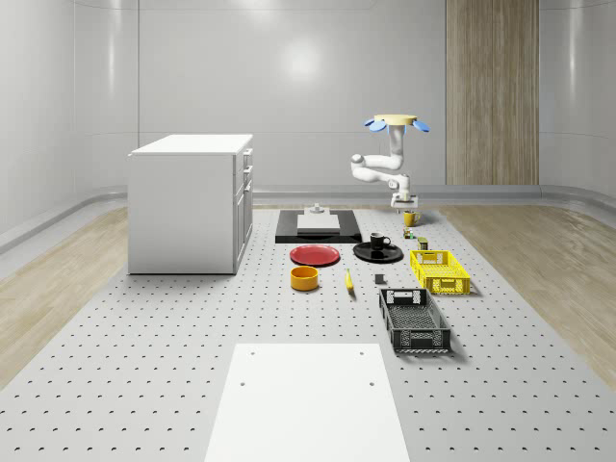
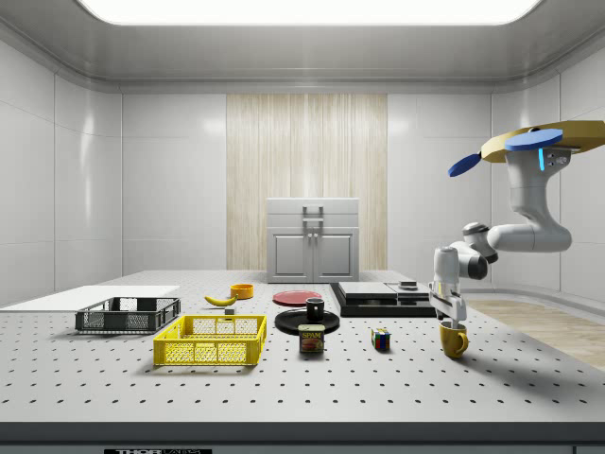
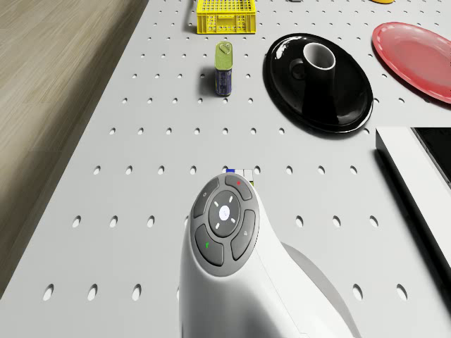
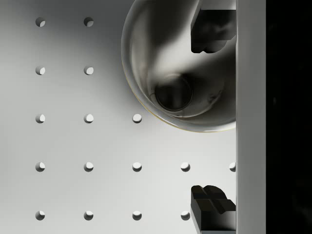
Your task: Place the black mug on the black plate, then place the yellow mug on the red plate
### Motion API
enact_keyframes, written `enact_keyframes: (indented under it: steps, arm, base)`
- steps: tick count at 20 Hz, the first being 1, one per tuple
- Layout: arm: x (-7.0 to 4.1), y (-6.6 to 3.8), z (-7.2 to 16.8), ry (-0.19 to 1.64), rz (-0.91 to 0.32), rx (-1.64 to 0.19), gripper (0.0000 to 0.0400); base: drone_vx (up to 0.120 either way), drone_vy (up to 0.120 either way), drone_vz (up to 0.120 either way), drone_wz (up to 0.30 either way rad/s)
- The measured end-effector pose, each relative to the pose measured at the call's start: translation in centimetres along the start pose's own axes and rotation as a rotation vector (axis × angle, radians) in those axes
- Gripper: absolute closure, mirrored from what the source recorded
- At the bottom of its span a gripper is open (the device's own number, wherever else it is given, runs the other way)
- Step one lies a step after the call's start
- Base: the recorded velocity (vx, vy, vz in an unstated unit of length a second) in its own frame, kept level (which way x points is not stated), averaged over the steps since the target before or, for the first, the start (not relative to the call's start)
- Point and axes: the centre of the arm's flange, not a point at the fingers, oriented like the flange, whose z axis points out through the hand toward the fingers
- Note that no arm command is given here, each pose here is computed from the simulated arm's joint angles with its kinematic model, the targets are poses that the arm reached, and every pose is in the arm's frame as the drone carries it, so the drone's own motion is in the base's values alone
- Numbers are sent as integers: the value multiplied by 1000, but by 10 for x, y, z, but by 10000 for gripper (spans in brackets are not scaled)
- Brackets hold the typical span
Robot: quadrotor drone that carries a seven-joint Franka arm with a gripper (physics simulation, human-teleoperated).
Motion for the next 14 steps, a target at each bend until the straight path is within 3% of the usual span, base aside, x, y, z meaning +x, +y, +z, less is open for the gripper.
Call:
enact_keyframes:
  steps: [11, 12, 14]
  arm:
    - [0, 0, 5, 0, 0, 0, 0]
    - [0, 0, 6, 0, 0, 0, 23]
    - [-1, -1, 6, 0, 0, 0, 128]
  base:
    - [0, 0, 0, 0]
    - [0, 0, 0, 0]
    - [0, 0, 0, 0]
